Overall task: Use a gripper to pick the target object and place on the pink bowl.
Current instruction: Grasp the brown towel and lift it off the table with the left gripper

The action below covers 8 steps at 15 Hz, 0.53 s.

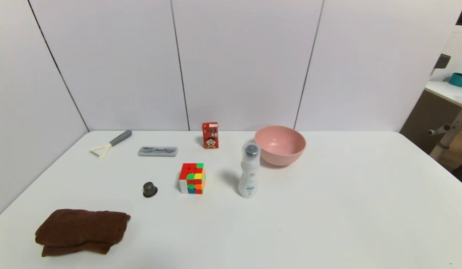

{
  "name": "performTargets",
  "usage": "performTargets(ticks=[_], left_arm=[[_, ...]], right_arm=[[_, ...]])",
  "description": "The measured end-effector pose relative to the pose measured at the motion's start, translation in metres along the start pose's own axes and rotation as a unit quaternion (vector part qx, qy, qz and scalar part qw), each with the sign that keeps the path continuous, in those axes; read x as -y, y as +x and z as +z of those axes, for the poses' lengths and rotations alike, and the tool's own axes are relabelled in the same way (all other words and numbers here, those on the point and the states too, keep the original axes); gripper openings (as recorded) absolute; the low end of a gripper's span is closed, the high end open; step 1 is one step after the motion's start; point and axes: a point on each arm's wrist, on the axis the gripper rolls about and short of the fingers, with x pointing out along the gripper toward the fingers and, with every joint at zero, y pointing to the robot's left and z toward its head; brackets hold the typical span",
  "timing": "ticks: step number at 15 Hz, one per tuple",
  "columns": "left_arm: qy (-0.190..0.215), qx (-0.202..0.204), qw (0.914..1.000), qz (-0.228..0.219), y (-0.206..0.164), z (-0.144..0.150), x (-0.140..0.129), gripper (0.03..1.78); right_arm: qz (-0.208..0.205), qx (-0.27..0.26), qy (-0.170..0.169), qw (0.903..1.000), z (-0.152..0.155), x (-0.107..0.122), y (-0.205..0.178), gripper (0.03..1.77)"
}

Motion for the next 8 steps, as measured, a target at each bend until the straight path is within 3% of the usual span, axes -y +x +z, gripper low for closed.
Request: performTargets(ticks=[8], left_arm=[[0.0,0.0,1.0,0.0,0.0,0.0,0.0,1.69]], right_arm=[[0.0,0.0,0.0,1.0,0.0001,0.0,0.0,1.71]])
